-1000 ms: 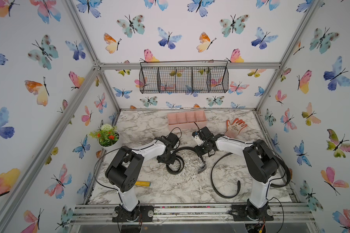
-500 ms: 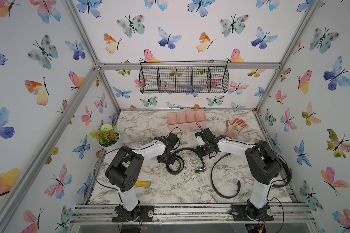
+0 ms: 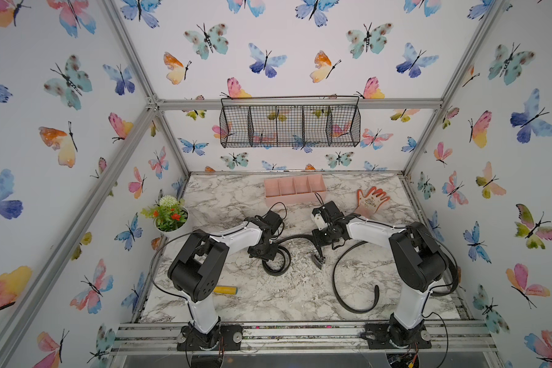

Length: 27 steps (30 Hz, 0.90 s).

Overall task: Place the belts into the storage roll
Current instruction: Roll the belt at the center of the board.

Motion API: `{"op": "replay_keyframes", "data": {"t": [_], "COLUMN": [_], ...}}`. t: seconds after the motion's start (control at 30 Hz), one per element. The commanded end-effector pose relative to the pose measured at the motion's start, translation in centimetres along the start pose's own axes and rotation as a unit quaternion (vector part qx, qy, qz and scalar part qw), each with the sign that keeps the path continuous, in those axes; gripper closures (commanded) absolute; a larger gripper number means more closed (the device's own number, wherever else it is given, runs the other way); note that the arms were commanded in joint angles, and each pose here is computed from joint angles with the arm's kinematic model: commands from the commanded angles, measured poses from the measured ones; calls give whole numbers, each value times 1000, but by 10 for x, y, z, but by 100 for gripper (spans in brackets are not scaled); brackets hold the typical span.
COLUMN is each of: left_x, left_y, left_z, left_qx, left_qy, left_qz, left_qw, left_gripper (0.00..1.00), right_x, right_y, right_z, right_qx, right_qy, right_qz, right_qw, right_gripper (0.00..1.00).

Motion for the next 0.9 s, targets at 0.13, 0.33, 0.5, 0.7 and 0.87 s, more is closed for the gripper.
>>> {"op": "replay_keyframes", "data": {"t": [0.13,0.33,0.5,0.7,0.87], "left_x": [1,1,1,1,1], "left_y": [-14,-14,-16,-16,-17], "left_z": [15,15,14,15,15], "left_qx": [37,38,38,41,41], "left_qy": [1,1,0,0,1], "left_qz": [-1,-2,-2,-1,-2], "left_qw": [999,999,999,999,999], "left_gripper": [82,82,82,81,81], "right_x": [-36,-41,-51,-59,-63], "right_y": [-6,-2,3,12,17], "right_z": [-4,-7,-10,-13,-14], "right_qx": [14,11,8,1,-1], "right_qy": [-54,-57,-60,-59,-60], "right_qz": [52,56,66,77,79], "right_qw": [997,997,996,995,995], "right_gripper": [97,97,97,97,97]}}
Point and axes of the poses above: each gripper's point midway between its finger pads, its own z axis out along the fingers, its own x axis along the line the jaws close on, y = z × x, the point moved 8 cm from there along -z, back along the fingers, and after that the axes turned 13 degrees about z, right-handed, at the moved point
